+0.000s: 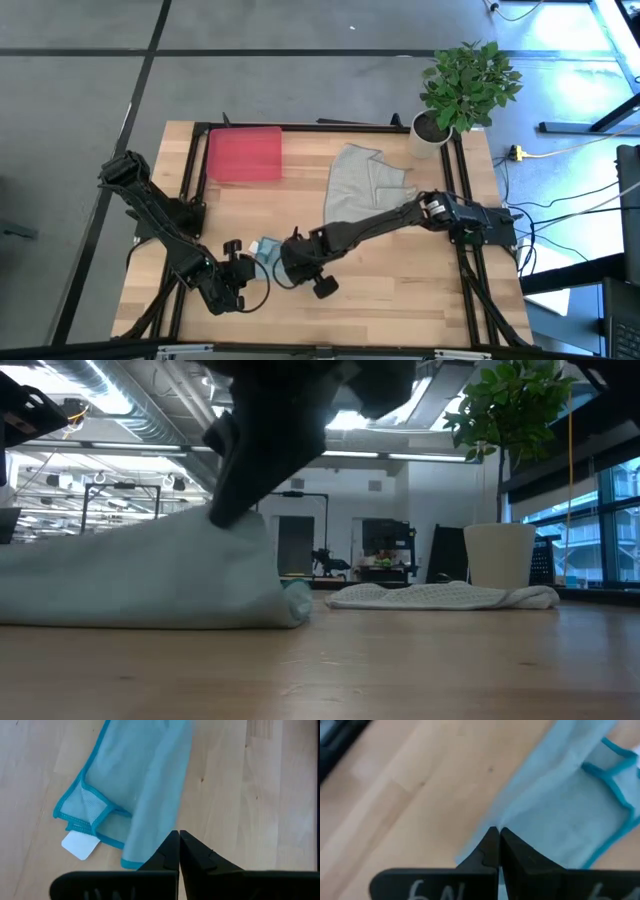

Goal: Roll microfiber towels into tight, uniform cylinder then place into a basket
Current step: Roll the blue towel

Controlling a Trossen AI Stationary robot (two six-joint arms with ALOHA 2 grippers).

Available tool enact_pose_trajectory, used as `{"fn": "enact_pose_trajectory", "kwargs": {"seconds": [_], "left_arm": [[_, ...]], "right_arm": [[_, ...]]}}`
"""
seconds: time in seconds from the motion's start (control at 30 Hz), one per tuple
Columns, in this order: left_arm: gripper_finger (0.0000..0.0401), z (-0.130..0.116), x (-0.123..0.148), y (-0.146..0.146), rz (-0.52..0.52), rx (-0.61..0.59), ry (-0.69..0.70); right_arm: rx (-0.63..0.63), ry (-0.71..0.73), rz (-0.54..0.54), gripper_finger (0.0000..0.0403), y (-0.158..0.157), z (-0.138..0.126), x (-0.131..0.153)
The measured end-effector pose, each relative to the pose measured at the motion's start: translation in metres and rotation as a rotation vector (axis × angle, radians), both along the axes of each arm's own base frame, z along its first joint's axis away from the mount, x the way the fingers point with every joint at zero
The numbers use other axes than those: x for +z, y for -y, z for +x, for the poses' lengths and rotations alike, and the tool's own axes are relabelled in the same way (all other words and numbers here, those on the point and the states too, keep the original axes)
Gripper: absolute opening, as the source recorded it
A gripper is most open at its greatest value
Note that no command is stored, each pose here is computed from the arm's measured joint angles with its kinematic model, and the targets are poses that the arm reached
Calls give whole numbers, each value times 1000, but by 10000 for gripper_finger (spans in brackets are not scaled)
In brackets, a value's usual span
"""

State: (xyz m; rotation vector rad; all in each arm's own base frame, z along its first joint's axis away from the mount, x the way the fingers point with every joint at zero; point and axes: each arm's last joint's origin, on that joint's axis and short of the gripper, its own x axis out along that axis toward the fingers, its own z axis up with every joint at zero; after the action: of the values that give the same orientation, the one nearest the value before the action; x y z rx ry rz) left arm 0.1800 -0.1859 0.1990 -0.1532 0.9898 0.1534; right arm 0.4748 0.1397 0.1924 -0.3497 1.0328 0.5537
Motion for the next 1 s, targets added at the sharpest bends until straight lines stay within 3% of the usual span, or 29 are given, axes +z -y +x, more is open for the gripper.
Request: {"fn": "enact_pose_trajectory", "kwargs": {"seconds": [0.23,0.7,1.0], "left_arm": [[0,0,0,0,-1,-2,4],[0,6,-4,2,21,-43,5],[0,14,-15,-2,75,-45,-27]], "right_arm": [[14,0,14,6,-17,-5,-2],[-32,3,-24,7,-13,-4,-3],[-103,-138,52,7,-13,-13,-7]]}}
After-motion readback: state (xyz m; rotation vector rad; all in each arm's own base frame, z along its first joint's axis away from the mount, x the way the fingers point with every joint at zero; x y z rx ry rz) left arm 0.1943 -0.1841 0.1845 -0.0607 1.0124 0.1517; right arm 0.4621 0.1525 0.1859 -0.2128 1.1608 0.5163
